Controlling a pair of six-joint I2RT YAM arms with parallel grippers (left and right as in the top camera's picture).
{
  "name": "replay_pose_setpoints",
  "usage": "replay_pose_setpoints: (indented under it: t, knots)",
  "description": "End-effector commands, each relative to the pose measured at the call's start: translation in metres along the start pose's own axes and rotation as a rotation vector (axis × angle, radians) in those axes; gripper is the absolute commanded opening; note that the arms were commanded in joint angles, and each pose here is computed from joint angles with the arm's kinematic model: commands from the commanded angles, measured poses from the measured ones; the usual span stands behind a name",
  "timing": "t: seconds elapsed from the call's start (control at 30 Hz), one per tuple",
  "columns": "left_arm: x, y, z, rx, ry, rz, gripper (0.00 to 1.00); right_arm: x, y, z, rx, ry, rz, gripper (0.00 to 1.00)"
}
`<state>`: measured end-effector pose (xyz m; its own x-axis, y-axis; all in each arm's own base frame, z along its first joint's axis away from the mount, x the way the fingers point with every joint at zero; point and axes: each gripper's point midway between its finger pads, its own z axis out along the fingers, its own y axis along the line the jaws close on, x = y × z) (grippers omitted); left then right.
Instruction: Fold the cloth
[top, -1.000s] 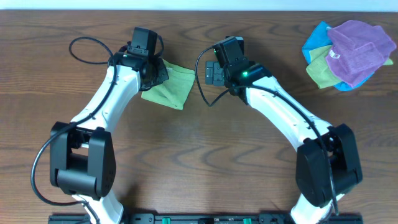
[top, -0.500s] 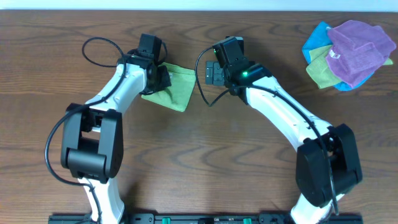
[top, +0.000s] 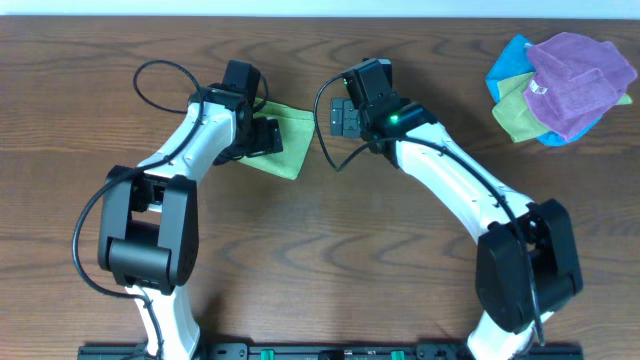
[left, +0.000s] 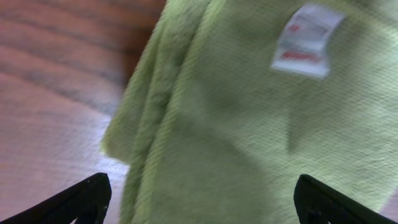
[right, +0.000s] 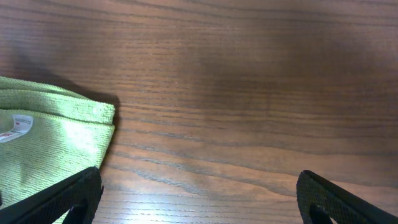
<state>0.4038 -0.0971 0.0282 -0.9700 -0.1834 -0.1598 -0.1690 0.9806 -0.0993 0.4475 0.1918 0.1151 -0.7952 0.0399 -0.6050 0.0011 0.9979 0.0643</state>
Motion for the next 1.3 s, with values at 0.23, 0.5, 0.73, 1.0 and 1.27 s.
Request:
replay_pose_setpoints:
  t: [0.23, 0.5, 0.73, 1.0, 1.27]
  knots:
    - [-0.035, 0.006, -0.069, -0.028, -0.172, 0.034, 0.95, -0.007, 0.007, -0.008, -0.046, -0.008, -0.004, 0.99]
    - [-0.003, -0.017, -0.114, 0.128, -0.059, 0.003, 0.95, 0.017, 0.05, -0.011, -0.298, 0.121, -0.009, 0.8]
    - [-0.001, -0.022, -0.113, 0.188, -0.025, -0.058, 0.95, 0.057, 0.092, 0.011, -0.546, 0.286, -0.035, 0.01]
    - [-0.021, 0.008, -0.085, 0.164, -0.002, -0.224, 0.95, 0.06, 0.118, 0.016, -0.705, 0.296, -0.041, 0.01]
    - [-0.011, -0.003, -0.031, 0.215, 0.166, -0.409, 0.95, 0.052, 0.138, 0.007, -0.821, 0.243, -0.09, 0.01]
